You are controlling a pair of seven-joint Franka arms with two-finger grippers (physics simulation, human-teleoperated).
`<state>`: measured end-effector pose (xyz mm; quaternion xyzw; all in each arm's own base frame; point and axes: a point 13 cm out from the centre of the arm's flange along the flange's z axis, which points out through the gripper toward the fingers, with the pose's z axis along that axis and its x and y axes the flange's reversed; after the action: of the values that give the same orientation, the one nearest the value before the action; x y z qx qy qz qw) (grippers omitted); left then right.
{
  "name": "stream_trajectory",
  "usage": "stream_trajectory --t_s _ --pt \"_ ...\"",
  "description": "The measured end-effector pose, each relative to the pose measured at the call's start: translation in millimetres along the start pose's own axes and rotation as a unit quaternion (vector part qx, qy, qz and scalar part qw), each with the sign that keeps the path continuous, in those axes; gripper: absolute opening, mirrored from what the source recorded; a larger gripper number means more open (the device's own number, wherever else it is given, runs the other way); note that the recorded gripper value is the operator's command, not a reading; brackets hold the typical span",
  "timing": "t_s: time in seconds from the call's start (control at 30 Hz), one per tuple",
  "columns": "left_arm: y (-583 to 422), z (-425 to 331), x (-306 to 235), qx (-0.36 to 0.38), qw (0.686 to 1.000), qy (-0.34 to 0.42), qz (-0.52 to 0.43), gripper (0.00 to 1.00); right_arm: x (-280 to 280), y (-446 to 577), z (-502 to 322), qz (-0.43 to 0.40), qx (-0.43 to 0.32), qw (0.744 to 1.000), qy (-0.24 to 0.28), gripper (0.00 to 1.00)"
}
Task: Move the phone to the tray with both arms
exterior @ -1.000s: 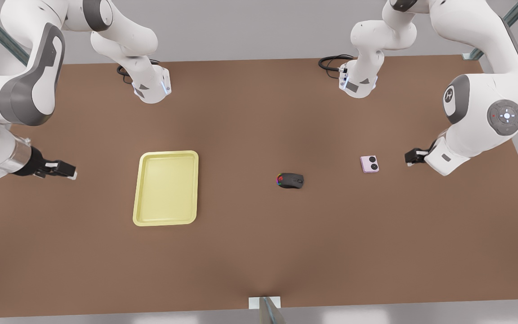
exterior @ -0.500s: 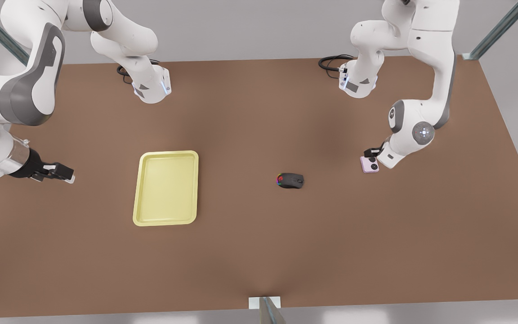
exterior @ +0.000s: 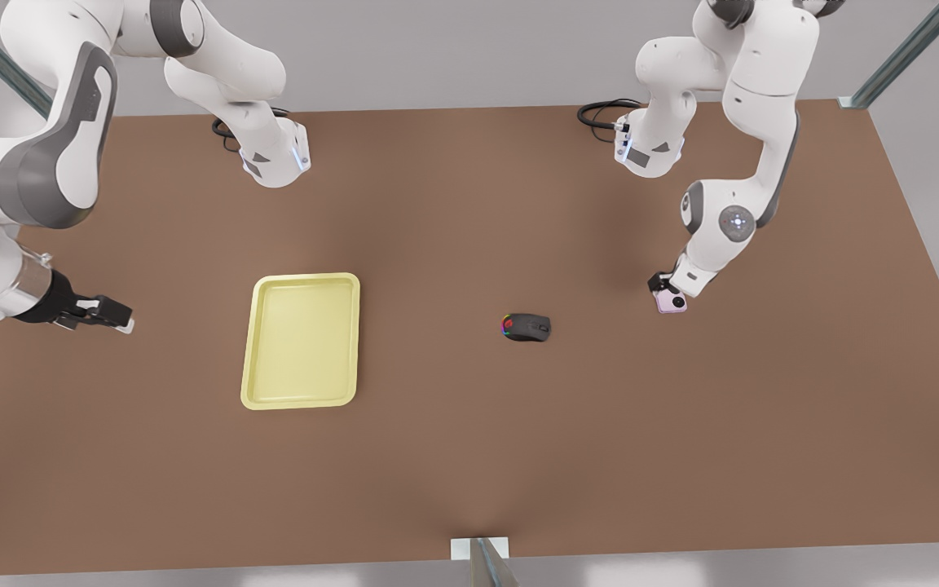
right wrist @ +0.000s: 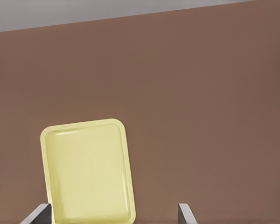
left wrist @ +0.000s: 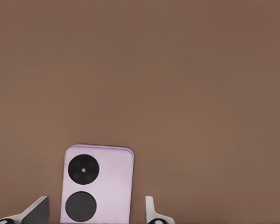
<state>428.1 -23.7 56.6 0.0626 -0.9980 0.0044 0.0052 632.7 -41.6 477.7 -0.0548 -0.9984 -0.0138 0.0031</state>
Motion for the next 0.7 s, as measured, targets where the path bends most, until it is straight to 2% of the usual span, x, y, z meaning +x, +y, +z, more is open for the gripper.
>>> stream_trajectory --t_s 0.5,0.6,0.7 --pt "4.7 32.7 12.9 -0.006 0.999 0.021 0.034 1.00 0.1 1.4 0.2 0.000 -0.001 1.000 0.000 1.00" --pt "4.7 33.7 12.8 -0.006 0.999 0.022 0.038 0.80 0.1 1.2 0.3 0.000 0.000 1.000 0.000 1.00" --pt "4.5 32.5 11.5 -0.007 0.999 0.020 0.041 0.76 0.2 1.5 0.6 0.000 -0.001 1.000 0.001 1.00"
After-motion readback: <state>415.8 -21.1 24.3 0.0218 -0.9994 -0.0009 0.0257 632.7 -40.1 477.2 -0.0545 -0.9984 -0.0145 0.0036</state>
